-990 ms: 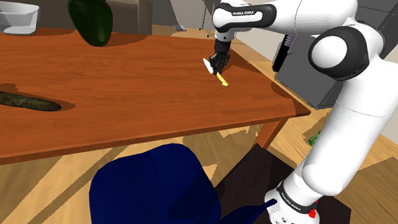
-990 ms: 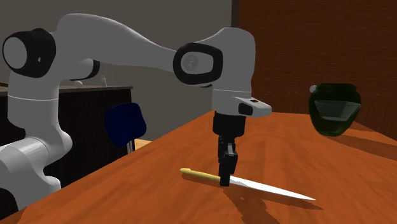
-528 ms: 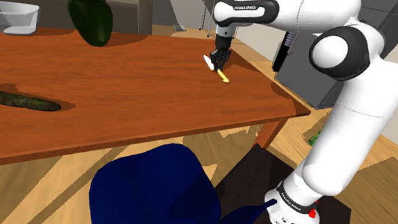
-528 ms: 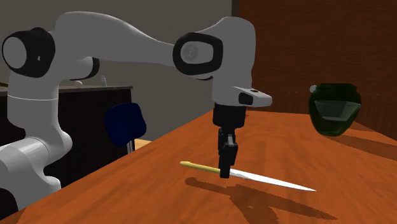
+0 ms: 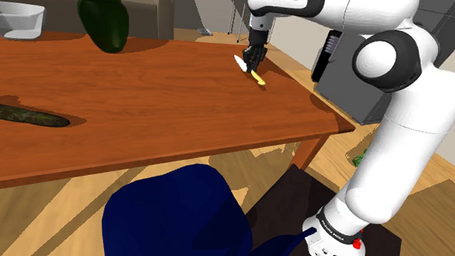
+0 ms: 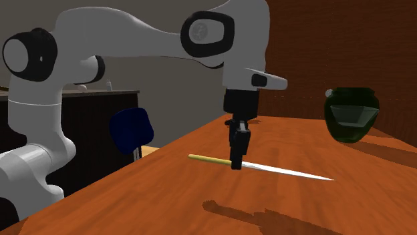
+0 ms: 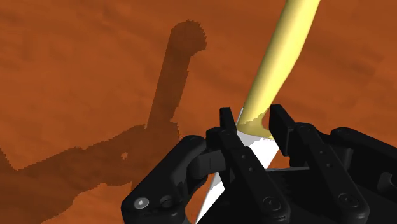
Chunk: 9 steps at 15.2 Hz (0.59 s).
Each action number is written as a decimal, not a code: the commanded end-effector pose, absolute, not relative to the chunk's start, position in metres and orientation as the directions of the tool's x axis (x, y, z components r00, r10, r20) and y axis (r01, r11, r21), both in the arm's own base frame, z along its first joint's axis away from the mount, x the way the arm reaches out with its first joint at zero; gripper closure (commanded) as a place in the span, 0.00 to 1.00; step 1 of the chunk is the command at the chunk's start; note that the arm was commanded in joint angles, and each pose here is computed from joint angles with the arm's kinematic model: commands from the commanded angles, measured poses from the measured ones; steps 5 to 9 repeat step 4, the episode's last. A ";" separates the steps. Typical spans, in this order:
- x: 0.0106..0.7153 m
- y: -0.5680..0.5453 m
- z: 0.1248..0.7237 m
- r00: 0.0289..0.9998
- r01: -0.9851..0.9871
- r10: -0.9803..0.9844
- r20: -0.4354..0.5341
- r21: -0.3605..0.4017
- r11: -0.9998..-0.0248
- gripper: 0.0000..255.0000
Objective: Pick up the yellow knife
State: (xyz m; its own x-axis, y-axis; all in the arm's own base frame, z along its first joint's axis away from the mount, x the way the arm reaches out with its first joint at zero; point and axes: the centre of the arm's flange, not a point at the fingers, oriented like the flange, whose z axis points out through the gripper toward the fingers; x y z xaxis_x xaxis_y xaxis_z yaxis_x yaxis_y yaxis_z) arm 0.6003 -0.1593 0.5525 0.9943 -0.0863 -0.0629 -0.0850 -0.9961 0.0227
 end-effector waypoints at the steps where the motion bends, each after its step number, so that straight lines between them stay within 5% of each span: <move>1: 0.601 -0.159 0.563 0.994 -0.085 -0.086 -0.063 0.023 -0.996 1.00; 9: 0.601 -0.159 0.569 0.994 -0.085 -0.086 -0.063 0.023 -0.996 1.00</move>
